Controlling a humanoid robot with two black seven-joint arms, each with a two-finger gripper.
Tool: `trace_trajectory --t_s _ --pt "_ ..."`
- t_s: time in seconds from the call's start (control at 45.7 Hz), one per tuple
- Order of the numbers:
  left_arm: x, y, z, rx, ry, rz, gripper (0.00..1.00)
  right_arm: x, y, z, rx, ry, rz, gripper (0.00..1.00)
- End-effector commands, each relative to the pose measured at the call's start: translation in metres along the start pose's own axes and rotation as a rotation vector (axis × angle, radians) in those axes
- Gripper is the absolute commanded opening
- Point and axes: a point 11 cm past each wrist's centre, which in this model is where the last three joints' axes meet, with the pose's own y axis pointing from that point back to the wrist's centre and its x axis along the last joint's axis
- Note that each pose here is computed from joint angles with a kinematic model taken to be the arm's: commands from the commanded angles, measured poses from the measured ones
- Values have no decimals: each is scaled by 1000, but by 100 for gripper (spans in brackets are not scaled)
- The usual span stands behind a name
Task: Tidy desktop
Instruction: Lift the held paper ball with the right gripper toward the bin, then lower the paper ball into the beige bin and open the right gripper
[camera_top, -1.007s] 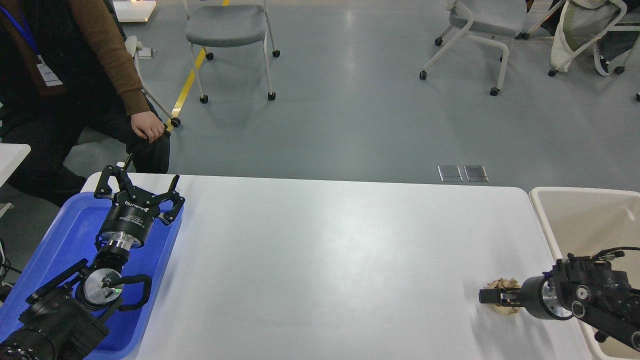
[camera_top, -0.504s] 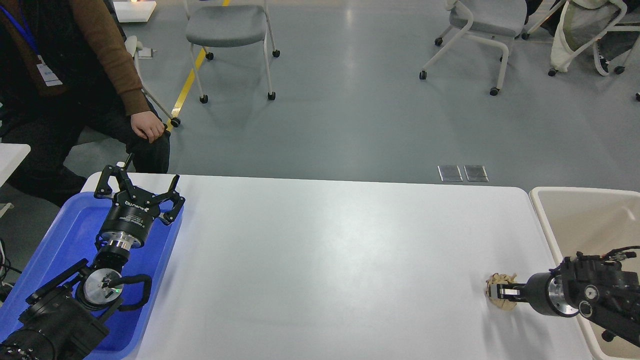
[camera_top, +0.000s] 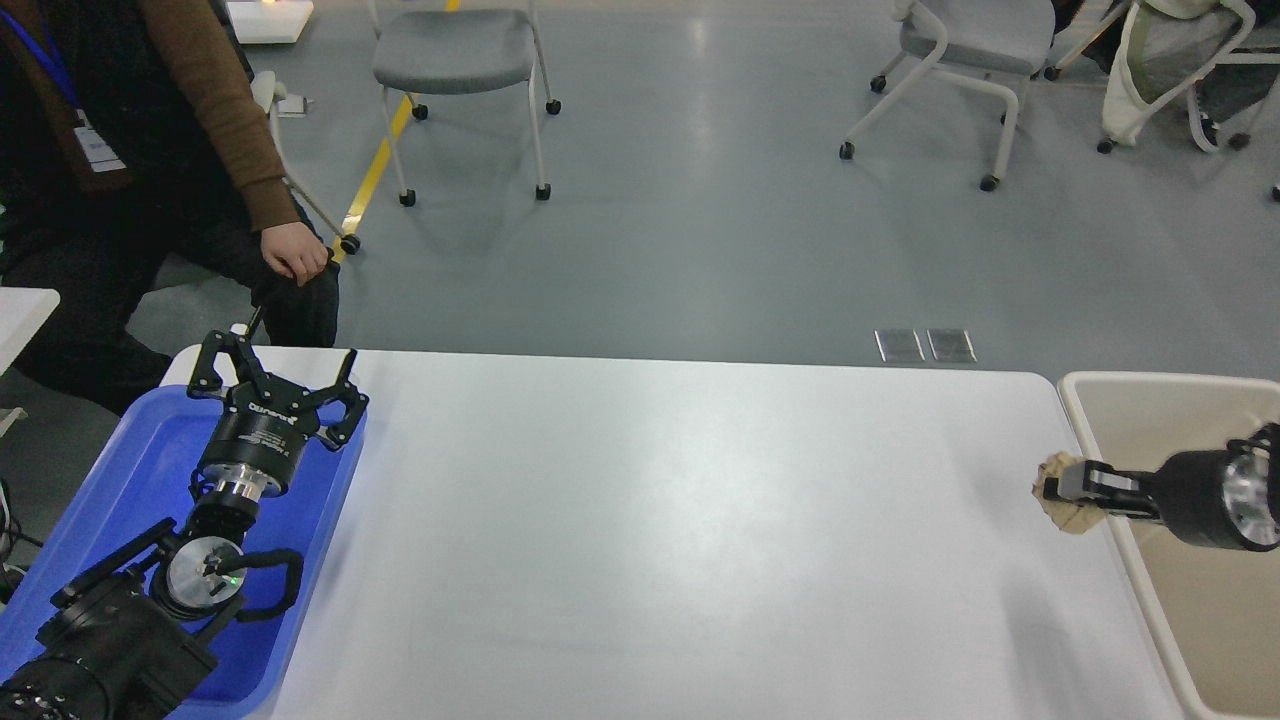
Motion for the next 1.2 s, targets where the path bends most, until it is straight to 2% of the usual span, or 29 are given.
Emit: trace_trajectory --t_s 0.0,0.175,0.35,0.504,0.701,0.81,1.007,1.182 --pt "0 0 1 0 -1 0 100 55 68 -15 52 -56 80 0" --pt "1 1 0 0 -1 3 100 98 109 -13 32 -65 204 0" --pt "1 1 1 -2 0 3 100 128 134 43 -111 -153 353 0" --pt "2 2 1 -1 -1 5 100 142 122 92 -233 -259 487 0" --pt "2 2 1 -2 -2 6 100 102 68 160 -359 -553 616 0" --pt "2 2 1 -1 -1 5 100 72 42 177 -401 -714 689 0" --pt "2 2 0 -1 0 5 100 19 5 189 -480 -1018 790 0" --pt "2 2 0 -1 -1 6 100 -17 -27 181 -518 -1305 841 0"
